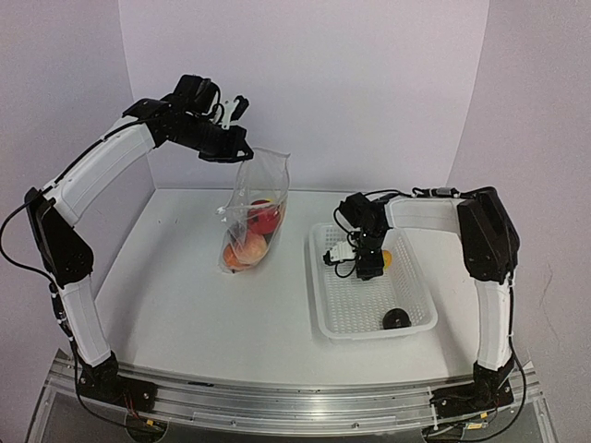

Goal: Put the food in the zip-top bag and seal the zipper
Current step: Pick up the fake fruit from the bin, then place the fake fruit in the zipper food storage bag, then pick up the fake fruit from the bin, then place the fake fruit in the zipper food storage bag, then zip the zipper food storage bag at the center of the board.

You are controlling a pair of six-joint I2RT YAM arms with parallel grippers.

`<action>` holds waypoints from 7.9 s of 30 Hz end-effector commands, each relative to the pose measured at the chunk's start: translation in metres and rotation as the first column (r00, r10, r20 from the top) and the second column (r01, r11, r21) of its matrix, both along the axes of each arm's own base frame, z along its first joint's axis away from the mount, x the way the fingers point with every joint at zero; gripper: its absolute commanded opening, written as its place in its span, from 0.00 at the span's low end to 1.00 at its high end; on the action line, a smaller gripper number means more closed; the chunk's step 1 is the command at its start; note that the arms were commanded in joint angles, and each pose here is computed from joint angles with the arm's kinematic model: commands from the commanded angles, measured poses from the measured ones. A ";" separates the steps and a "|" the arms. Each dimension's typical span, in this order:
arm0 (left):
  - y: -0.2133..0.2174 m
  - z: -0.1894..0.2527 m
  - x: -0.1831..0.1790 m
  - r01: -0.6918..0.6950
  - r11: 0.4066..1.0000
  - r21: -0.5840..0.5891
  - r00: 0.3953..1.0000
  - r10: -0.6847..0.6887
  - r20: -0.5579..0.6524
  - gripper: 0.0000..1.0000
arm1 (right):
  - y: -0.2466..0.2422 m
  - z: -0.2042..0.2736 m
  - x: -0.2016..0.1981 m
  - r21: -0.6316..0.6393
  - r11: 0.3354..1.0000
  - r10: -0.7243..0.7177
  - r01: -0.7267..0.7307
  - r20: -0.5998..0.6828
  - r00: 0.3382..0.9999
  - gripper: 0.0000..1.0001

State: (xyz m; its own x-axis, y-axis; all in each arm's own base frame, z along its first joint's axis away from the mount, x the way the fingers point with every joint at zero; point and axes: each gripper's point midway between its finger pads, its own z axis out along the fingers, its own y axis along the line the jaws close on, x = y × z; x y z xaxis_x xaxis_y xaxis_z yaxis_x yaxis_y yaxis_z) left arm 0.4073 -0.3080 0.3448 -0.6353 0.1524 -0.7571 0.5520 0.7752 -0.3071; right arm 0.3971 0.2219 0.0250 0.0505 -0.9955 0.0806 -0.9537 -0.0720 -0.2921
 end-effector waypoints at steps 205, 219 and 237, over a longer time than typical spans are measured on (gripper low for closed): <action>-0.021 0.068 -0.069 0.515 0.845 0.145 0.759 -0.528 0.382 0.00 | 0.163 0.310 -0.083 0.846 0.508 0.101 -0.162 0.128 0.987 0.98; -0.020 0.058 -0.080 0.561 0.810 0.172 0.728 -0.581 0.363 0.00 | 0.207 0.309 -0.071 0.881 0.429 0.154 -0.201 0.147 0.977 0.75; -0.022 0.052 -0.090 0.608 0.777 0.165 0.705 -0.624 0.337 0.00 | 0.216 0.303 -0.074 0.913 0.398 0.131 -0.088 0.038 0.991 0.00</action>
State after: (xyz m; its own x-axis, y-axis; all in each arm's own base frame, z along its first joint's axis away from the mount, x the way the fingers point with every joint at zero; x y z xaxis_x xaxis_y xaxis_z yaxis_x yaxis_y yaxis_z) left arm 0.3332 -0.3319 0.3575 -0.1671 0.5086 -0.8446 0.9621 0.2714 -0.0269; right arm 0.3225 0.4322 0.3151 0.1659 -0.4998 -0.8501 -0.9671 0.0862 -0.2394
